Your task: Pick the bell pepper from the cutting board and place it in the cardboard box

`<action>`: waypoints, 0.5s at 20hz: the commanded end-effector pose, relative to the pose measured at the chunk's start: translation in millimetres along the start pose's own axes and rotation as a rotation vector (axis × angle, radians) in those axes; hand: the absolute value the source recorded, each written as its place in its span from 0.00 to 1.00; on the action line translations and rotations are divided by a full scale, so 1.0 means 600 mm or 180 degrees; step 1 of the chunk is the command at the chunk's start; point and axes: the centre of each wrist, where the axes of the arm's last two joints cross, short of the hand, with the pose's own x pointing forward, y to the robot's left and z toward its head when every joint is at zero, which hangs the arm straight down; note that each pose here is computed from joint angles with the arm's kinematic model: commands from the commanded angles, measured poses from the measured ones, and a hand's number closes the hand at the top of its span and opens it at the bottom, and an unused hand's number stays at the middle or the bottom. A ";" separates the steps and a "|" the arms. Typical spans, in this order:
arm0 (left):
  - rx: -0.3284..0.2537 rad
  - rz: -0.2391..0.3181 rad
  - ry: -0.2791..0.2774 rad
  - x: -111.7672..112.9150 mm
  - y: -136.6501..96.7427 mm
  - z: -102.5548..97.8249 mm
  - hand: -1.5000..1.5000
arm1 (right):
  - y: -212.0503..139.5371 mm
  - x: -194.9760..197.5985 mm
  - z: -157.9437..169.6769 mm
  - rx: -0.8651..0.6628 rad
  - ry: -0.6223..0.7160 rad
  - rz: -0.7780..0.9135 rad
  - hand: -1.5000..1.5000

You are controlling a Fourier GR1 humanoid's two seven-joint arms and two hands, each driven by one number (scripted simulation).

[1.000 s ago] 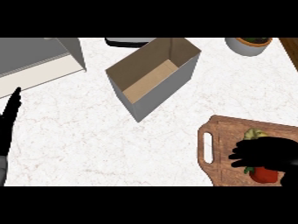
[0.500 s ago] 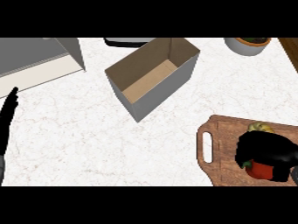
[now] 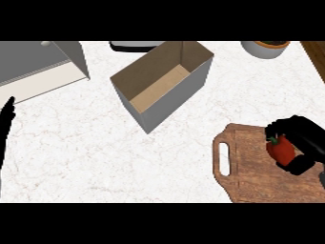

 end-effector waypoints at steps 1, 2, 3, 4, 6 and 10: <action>-0.0017 0.0003 -0.0010 0.007 -0.007 -0.002 0.50 | -0.033 -0.019 -0.013 -0.0522 0.1262 -0.0137 1.00; -0.0004 0.0006 -0.0028 0.006 0.011 -0.001 0.50 | -0.043 0.001 -0.028 -0.0678 0.1329 -0.0175 1.00; -0.0030 0.0008 -0.0006 -0.002 0.005 -0.007 0.50 | -0.054 0.017 -0.046 -0.0756 0.1394 -0.0138 1.00; -0.0014 -0.0016 0.0019 -0.004 0.007 0.003 0.50 | -0.098 0.019 -0.043 -0.0952 0.1411 -0.0158 1.00; -0.0013 0.0018 0.0030 -0.005 -0.008 0.011 0.50 | -0.105 0.044 -0.053 -0.1406 0.1338 -0.0159 1.00; -0.0066 0.0021 -0.0036 0.013 0.001 -0.006 0.50 | -0.190 0.100 -0.069 -0.1649 0.0915 -0.0024 1.00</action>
